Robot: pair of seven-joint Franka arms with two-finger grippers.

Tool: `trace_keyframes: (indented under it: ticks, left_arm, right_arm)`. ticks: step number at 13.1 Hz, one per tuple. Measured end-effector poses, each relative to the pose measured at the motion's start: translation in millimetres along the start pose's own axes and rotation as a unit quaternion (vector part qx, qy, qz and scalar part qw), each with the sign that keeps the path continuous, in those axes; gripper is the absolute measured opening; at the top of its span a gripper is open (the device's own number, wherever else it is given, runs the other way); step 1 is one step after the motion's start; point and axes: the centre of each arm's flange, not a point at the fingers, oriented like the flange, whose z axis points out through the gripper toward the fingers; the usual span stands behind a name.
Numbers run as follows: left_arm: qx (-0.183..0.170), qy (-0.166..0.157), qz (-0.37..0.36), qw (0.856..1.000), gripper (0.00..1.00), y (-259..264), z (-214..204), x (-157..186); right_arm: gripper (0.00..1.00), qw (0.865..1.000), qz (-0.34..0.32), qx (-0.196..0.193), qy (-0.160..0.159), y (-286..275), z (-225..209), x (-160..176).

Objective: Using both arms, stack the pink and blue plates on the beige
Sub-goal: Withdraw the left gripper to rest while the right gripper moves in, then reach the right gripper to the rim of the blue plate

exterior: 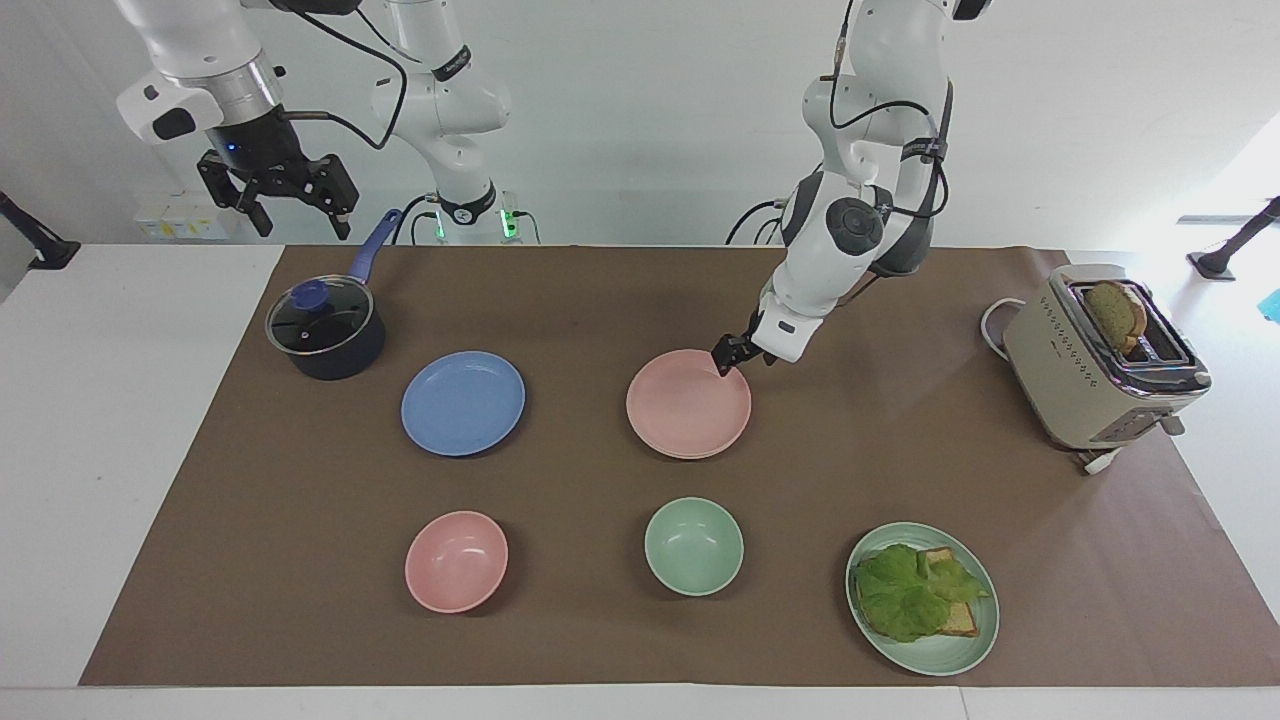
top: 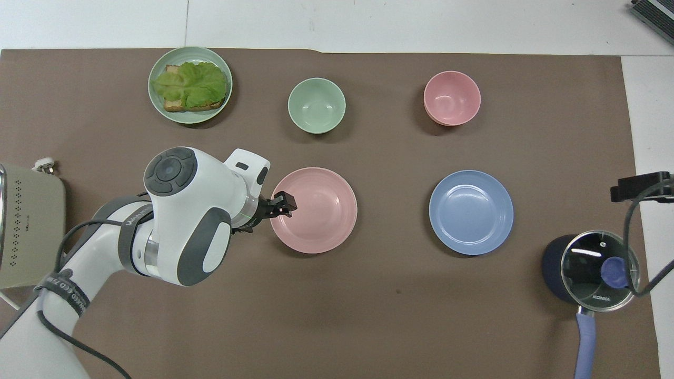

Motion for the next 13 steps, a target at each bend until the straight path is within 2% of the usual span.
trace_keyframes:
  ticks: [3,7,10,13]
  left_arm:
    - [0.032,0.007,0.020,0.999,1.00,-43,-70,33]
    - [0.049,0.033,0.085,0.995,1.00,-149,-193,60]
    - [0.093,0.046,0.136,0.985,1.00,-180,-261,53]
    - [0.098,0.060,0.142,0.983,1.00,-175,-298,41]
  right_arm:
    - [1.00,1.000,0.002,0.000,0.000,2,0,0]
    - [1.00,1.000,-0.005,0.000,0.014,-5,7,6]
    - [1.00,1.000,-0.025,0.004,0.015,-13,51,17]
    - [1.00,0.999,-0.035,0.024,0.003,-20,114,32]
